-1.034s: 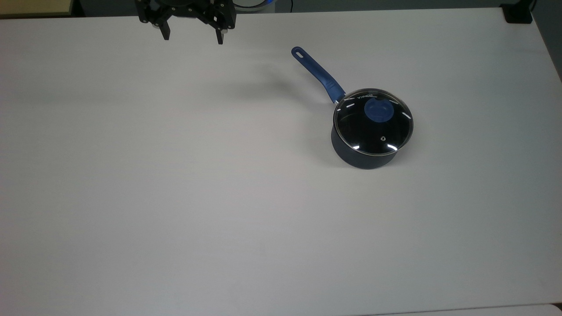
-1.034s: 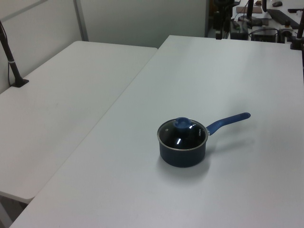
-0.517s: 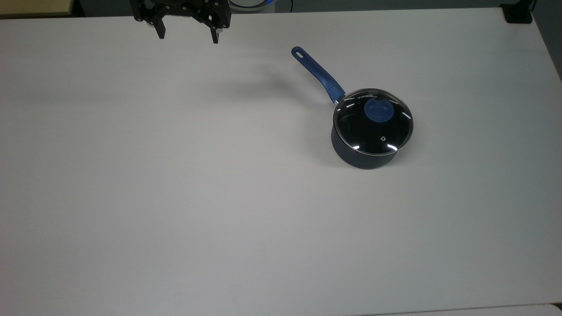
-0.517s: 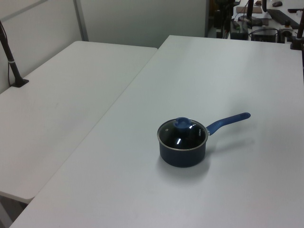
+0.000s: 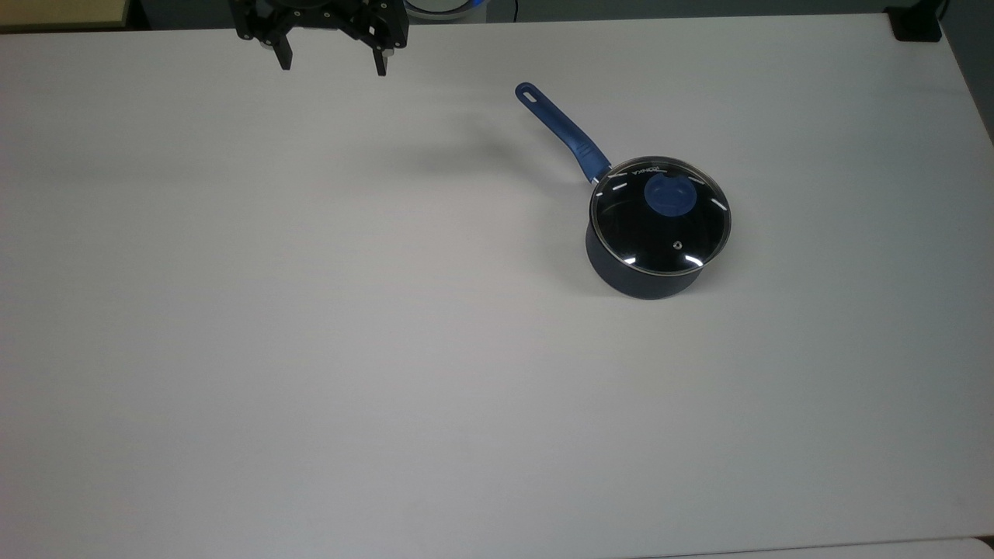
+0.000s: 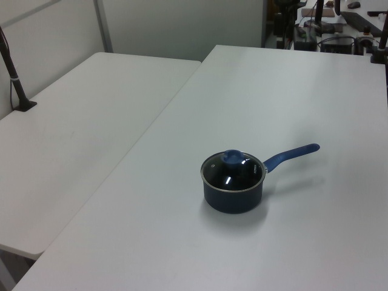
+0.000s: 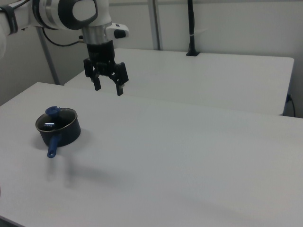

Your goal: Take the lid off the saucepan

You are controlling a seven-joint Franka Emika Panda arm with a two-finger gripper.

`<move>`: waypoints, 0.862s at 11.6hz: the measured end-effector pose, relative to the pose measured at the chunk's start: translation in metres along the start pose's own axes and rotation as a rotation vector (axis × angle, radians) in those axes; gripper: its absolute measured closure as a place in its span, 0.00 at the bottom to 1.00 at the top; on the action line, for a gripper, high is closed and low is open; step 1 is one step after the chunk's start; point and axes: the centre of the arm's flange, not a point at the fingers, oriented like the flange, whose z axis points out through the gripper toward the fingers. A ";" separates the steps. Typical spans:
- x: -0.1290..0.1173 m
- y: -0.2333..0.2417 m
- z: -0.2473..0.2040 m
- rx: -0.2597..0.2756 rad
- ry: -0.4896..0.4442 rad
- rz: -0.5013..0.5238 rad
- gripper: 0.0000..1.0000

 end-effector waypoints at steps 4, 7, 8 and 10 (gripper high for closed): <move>0.000 0.006 0.000 0.000 0.000 -0.052 0.00; -0.002 0.009 0.000 0.005 -0.010 -0.058 0.00; -0.002 0.009 -0.001 0.006 -0.010 -0.059 0.00; -0.002 0.003 0.000 0.012 -0.011 -0.073 0.00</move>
